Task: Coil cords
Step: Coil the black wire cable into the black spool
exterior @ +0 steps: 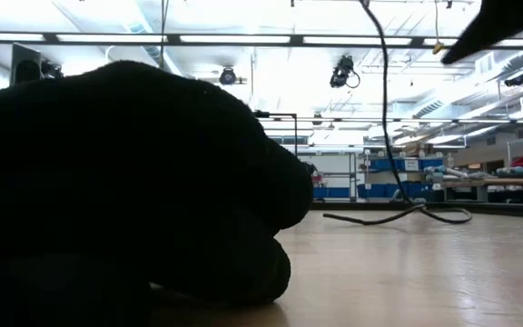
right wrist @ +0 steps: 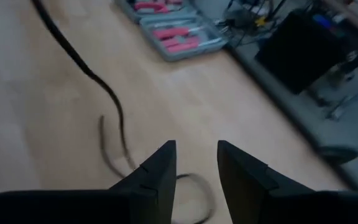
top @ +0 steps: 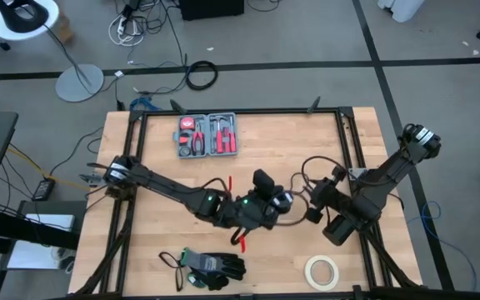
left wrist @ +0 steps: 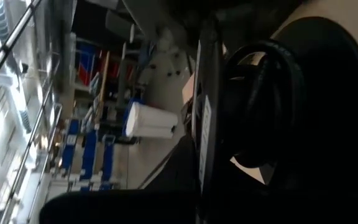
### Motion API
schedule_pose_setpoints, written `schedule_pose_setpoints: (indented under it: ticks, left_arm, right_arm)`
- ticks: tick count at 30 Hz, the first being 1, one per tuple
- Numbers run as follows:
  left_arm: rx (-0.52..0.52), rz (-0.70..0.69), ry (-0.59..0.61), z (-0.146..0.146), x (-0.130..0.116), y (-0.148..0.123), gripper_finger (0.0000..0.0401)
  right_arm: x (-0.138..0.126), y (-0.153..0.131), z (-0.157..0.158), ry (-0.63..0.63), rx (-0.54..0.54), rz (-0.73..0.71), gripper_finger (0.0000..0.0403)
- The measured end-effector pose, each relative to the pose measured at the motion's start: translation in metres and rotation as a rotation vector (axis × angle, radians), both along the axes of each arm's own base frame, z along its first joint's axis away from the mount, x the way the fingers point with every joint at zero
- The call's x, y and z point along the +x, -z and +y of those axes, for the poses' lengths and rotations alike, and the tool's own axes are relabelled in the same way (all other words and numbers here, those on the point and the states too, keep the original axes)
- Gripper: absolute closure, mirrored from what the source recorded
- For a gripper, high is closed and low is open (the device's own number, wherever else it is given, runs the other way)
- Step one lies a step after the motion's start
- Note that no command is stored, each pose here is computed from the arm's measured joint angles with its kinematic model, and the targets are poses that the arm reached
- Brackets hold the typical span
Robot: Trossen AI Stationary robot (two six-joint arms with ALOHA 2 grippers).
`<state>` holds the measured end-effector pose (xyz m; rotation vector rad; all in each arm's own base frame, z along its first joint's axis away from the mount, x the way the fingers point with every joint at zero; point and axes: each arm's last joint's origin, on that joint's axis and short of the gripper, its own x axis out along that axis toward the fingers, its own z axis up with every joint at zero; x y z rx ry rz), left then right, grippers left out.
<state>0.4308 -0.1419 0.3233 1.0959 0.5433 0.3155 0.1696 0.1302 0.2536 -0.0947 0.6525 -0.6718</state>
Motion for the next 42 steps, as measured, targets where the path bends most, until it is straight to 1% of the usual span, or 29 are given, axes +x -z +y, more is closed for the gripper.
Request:
schedule_pose_setpoints:
  ticks: [2,5,7,9,14,17,21,24,27,29,34,36,39,42]
  left_arm:
    - [-0.034,-0.01,0.023,-0.01,-0.004,0.001,0.0401]
    - [-0.116,-0.024,0.064,-0.029,-0.011,0.003,0.0401]
    - [-0.174,-0.028,0.089,-0.043,-0.018,0.005,0.0401]
    - [-0.235,-0.026,0.099,-0.056,-0.026,0.008,0.0401]
    - [-0.383,-0.039,0.098,-0.084,-0.044,0.016,0.0401]
    - [-0.449,-0.063,0.099,-0.097,-0.053,0.027,0.0401]
    - [-0.536,-0.099,0.073,-0.109,-0.063,0.048,0.0401]
    - [-0.586,-0.144,0.04,-0.113,-0.07,0.067,0.0401]
    - [-0.658,-0.197,0.019,-0.115,-0.075,0.082,0.0401]
    - [-0.699,-0.236,0.003,-0.115,-0.078,0.092,0.0401]
    - [-0.793,-0.325,-0.028,-0.113,-0.085,0.112,0.0401]
    - [-0.826,-0.348,-0.028,-0.111,-0.089,0.122,0.0401]
    - [-0.875,-0.374,-0.006,-0.107,-0.094,0.136,0.0401]
    - [-0.927,-0.368,0.036,-0.1,-0.101,0.152,0.0401]
  right_arm:
    - [0.004,0.018,0.006,-0.038,0.067,-0.022,0.0288]
    - [0.01,0.046,0.018,-0.158,0.176,-0.059,0.0288]
    - [0.014,0.058,0.025,-0.243,0.241,-0.109,0.0288]
    - [0.017,0.065,0.029,-0.325,0.282,-0.16,0.0288]
    - [0.021,0.072,0.035,-0.538,0.299,-0.257,0.0288]
    - [0.025,0.072,0.032,-0.648,0.305,-0.32,0.0288]
    - [0.033,0.069,0.025,-0.806,0.391,-0.408,0.0288]
    - [0.04,0.064,0.018,-0.886,0.456,-0.458,0.0288]
    - [0.05,0.058,0.012,-0.925,0.483,-0.459,0.0288]
    - [0.058,0.052,0.007,-0.92,0.49,-0.458,0.0288]
    - [0.08,0.039,-0.008,-0.866,0.487,-0.328,0.0289]
    - [0.087,0.031,-0.013,-0.875,0.474,-0.3,0.0289]
    - [0.096,0.019,-0.021,-0.887,0.461,-0.312,0.0289]
    - [0.103,0.015,-0.036,-0.866,0.434,-0.279,0.0289]
